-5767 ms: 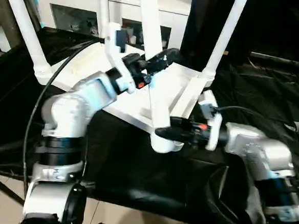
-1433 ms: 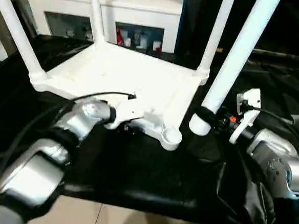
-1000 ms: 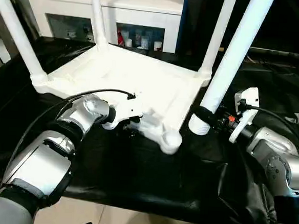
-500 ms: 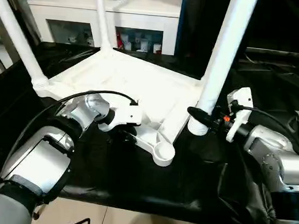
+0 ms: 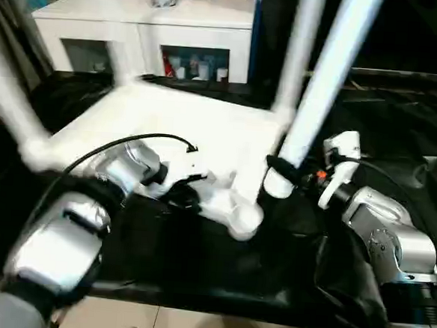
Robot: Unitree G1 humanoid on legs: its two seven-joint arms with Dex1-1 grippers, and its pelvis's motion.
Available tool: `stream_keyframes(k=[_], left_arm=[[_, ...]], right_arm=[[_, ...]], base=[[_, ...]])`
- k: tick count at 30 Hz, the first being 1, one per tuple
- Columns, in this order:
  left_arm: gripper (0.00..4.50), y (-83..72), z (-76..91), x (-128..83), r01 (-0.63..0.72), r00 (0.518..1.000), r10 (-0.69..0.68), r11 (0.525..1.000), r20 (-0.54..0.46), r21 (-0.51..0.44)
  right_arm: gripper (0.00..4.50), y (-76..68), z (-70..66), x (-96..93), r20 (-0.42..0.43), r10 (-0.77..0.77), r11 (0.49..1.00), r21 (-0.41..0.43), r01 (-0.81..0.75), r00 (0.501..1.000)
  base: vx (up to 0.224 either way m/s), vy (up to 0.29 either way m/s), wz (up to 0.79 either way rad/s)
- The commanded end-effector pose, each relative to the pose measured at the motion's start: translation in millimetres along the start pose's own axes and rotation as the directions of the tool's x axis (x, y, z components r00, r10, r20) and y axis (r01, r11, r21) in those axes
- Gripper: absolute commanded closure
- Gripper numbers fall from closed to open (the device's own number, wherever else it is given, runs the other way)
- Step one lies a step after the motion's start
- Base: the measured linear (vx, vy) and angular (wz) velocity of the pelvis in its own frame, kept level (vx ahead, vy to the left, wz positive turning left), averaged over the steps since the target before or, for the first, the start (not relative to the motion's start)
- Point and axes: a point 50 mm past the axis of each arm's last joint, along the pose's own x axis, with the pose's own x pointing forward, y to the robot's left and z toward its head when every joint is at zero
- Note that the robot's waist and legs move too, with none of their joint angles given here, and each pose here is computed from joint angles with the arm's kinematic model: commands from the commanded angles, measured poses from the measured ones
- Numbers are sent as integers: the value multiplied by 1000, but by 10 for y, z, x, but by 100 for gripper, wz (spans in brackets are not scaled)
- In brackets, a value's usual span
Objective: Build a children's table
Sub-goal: Pick table leg
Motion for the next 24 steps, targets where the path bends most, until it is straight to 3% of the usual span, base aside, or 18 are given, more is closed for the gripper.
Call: stream_keyframes(k=[1, 3, 7, 10, 12, 15, 19, 24], left_arm=[[399, -45, -67, 9, -13, 997, 19, 996, 68, -86], [406, -112, -28, 26, -8, 993, 4, 1000, 121, 30], [441, -223, -72, 51, 4, 992, -28, 982, 124, 189], [449, -261, -92, 62, 0, 992, -23, 981, 120, 193], [450, -283, -92, 89, -83, 990, 50, 962, 131, 262], [415, -267, -54, 88, -129, 983, 82, 945, 163, 300], [390, -300, 143, 53, -108, 960, 14, 939, 278, 326], [344, -328, 170, 45, -19, 959, -76, 944, 273, 330]], right_arm=[[257, 1, -19, -6, -7, -4, 1000, 14, 4, 1000], [257, -1, -38, -7, -19, -2, 1000, 13, 3, 1000], [257, -14, -39, 0, -27, 0, 1000, 4, 1, 1000], [257, -25, -39, 3, -33, -1, 1000, -6, 1, 999], [257, -52, -27, 8, -48, -1, 999, -41, -1, 999], [257, -56, -12, 10, -47, 4, 999, -47, -6, 999], [257, -45, 55, -1, -38, 28, 998, -59, -31, 999], [257, -43, 85, -24, -37, 52, 997, -61, -54, 998]], base=[[0, 0, 0], [0, 0, 0], [0, 0, 0], [0, 0, 0], [0, 0, 0], [0, 0, 0], [0, 0, 0], [0, 0, 0]])
